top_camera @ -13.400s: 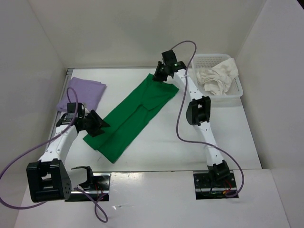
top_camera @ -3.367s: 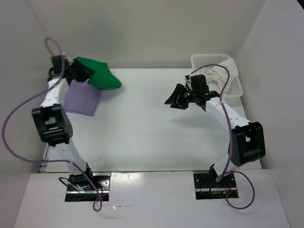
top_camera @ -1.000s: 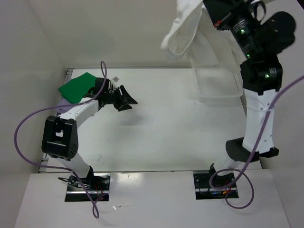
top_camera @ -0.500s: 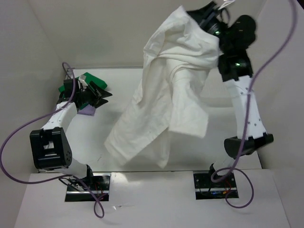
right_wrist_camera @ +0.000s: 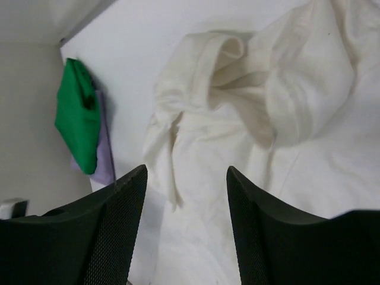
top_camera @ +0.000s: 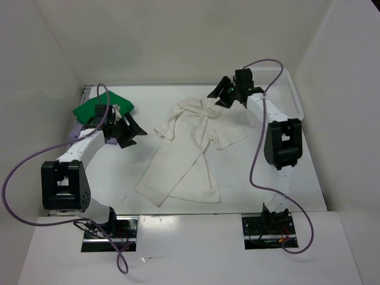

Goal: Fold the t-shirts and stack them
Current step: Move the tshirt to the center of the board, then flatten out the tshirt

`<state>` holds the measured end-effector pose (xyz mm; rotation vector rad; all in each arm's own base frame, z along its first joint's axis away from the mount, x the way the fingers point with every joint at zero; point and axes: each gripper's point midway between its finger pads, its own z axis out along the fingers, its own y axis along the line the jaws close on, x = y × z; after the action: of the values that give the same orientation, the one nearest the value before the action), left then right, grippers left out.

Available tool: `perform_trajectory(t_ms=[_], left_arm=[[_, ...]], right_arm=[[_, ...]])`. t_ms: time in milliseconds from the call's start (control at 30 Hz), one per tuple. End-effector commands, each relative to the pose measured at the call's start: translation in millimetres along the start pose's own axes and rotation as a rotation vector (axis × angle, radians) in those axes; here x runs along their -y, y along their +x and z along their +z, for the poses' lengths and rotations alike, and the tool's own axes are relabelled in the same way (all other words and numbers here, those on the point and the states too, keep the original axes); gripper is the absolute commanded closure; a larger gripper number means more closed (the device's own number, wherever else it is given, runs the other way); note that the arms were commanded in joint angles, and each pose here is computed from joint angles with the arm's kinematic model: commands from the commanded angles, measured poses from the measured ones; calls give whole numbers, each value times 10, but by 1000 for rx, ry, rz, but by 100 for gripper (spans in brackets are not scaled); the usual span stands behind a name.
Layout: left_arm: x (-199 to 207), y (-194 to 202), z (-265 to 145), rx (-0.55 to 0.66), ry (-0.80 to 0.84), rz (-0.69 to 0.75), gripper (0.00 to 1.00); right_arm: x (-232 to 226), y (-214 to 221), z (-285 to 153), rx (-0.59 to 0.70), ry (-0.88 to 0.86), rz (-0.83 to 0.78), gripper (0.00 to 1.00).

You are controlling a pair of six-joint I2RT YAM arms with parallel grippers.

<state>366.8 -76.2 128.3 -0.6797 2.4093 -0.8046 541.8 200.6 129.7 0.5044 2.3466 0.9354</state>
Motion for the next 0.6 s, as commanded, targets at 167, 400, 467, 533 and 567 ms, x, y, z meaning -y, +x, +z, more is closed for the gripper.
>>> perform_trajectory(t_ms=[167,400,467,533,567], left_arm=[[-540,880,224,-227,-220,51,20],[-552,1082,580,-324,-238,97,67],[-483,1065,674,-336,-221,106,80],[-339,895,762,-295,-213,136,90],[-349,775,800,-251,-245,139,97]], right_arm=[[26,284,-1105,184,37,-87,74],[593,620,-1362,208,161,-58,79],[621,616,-1422,215,166,-51,68],[693,583,-1500,247,188,-45,57],[741,638,-1503,240,195,-31,54]])
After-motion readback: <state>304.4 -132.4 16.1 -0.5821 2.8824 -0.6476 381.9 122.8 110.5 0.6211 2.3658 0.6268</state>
